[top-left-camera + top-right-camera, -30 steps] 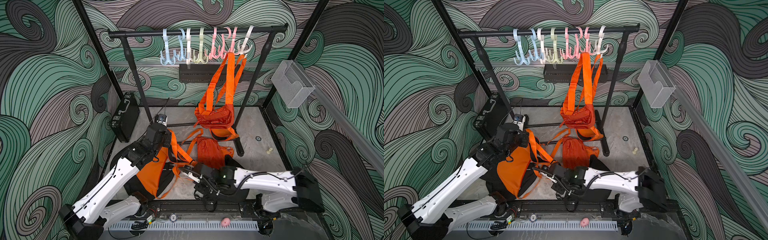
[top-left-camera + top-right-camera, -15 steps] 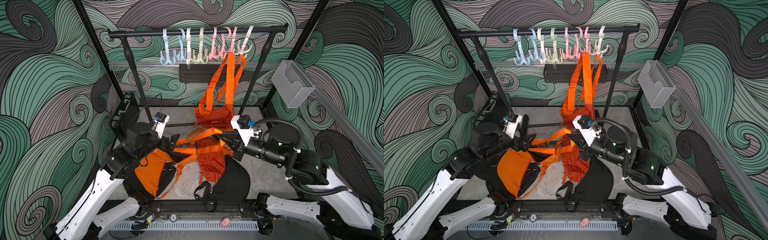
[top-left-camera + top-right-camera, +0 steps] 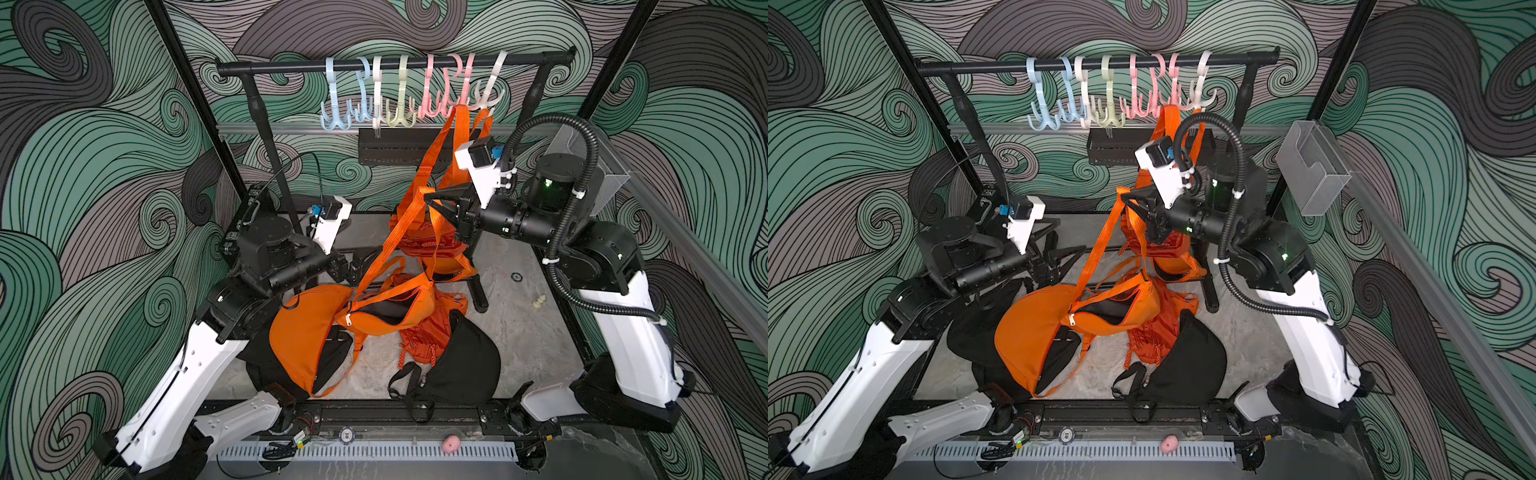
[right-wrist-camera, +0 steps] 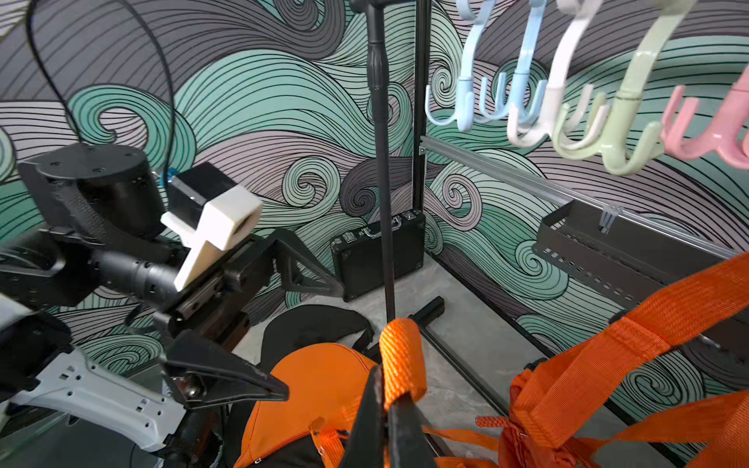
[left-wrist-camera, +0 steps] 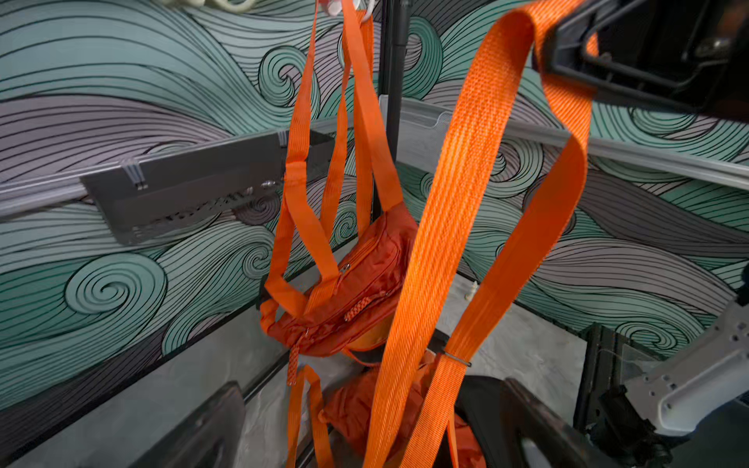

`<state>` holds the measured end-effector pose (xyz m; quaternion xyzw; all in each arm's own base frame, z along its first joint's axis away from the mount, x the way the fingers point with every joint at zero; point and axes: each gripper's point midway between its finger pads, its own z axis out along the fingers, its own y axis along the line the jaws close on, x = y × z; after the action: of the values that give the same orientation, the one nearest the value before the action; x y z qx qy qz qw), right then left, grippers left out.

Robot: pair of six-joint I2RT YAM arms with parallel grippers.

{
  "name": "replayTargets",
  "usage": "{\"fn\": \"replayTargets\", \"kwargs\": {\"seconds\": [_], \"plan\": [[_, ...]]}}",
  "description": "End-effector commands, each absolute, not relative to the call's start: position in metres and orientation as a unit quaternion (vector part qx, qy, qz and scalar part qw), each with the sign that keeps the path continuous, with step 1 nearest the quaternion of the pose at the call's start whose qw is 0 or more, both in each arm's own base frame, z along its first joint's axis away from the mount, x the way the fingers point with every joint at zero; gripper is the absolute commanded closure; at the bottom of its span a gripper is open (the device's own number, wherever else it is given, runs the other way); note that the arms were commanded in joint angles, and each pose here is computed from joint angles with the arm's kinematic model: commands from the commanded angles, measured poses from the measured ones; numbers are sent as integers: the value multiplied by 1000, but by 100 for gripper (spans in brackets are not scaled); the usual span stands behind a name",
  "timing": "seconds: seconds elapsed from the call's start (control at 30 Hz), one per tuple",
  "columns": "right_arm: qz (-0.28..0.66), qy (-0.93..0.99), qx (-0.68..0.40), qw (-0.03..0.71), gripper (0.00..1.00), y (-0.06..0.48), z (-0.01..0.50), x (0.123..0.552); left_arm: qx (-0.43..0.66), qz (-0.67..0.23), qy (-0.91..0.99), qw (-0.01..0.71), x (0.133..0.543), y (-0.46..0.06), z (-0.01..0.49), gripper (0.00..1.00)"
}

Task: Hang the bag on a hook
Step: Pick up the bag from the bag, then hang the bag on the hook.

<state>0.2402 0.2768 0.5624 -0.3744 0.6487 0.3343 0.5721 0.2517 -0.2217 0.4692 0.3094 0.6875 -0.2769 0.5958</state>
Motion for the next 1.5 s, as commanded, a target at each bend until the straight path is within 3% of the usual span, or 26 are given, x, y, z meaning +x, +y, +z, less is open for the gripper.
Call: {"fn": "replayTargets", "kwargs": {"seconds": [0.0,0.2,0.37,0.57,0.8,1.3,1.4,1.47], "plan": [[375,622,-404,556,100,281,575,223,323,-293,669,601,270,-242,478,1],[409,600,-417,547,100,281,588,225,341,-316,664,586,305,-277,480,2],[411,593,-409,559,100,270,599,233,354,-345,652,575,325,-303,484,9],[403,604,-392,565,100,262,598,254,363,-378,641,562,323,-315,487,8],[395,619,-380,562,100,258,589,271,349,-336,639,598,304,-285,485,3],[465,571,-407,540,100,269,607,246,350,-385,637,569,341,-325,478,2],[472,568,-411,535,100,268,609,241,350,-380,642,566,350,-330,475,7],[468,567,-409,540,100,266,610,240,349,-369,645,571,354,-329,474,17]]}}
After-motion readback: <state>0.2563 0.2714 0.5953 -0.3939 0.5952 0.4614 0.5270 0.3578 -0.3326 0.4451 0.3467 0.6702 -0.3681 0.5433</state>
